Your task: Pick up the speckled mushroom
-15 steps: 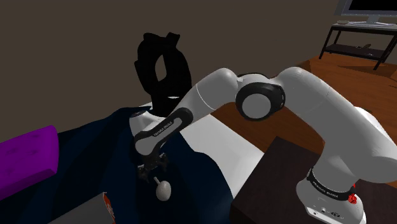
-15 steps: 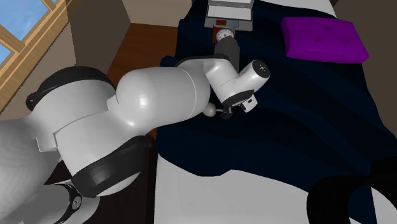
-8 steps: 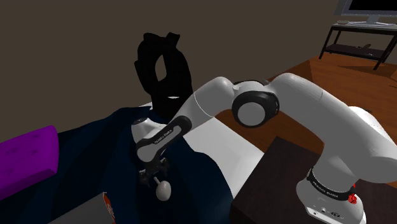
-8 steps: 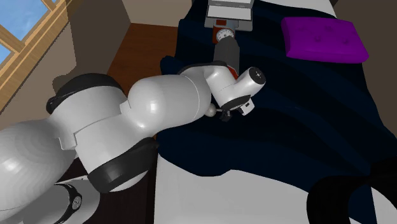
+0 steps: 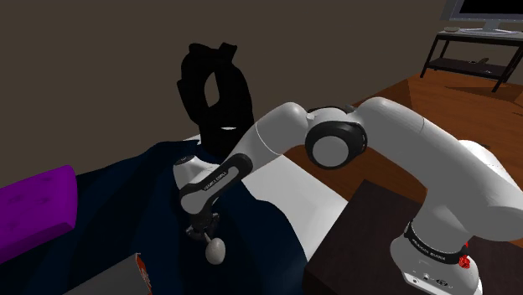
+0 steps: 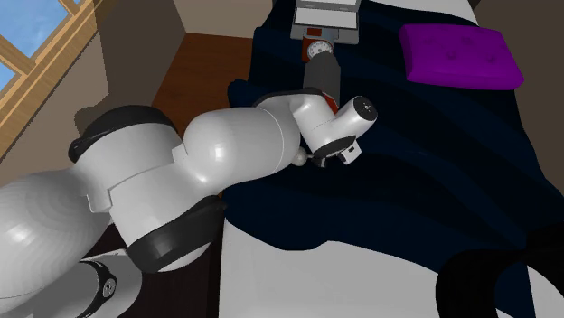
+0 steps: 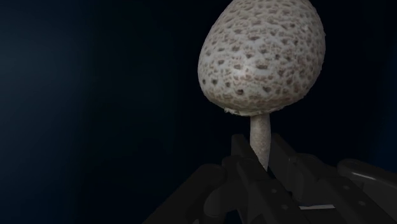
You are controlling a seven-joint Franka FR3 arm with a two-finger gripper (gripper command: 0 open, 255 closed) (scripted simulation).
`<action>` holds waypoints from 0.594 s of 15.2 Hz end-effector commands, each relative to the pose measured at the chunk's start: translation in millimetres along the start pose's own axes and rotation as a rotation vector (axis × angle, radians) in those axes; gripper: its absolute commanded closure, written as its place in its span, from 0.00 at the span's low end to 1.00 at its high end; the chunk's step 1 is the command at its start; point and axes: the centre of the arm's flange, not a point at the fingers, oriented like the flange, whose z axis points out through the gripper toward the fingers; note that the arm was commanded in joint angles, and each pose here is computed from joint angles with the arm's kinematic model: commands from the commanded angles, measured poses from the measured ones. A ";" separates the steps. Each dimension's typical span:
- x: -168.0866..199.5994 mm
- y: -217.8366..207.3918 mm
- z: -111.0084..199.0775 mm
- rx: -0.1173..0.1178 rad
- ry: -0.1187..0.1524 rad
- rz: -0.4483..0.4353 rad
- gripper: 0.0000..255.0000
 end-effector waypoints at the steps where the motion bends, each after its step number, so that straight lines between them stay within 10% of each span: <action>1: -0.1 -0.1 0.2 0.000 0.000 0.000 1.00; 9: -7.0 -3.5 -30.2 0.000 0.000 0.000 1.00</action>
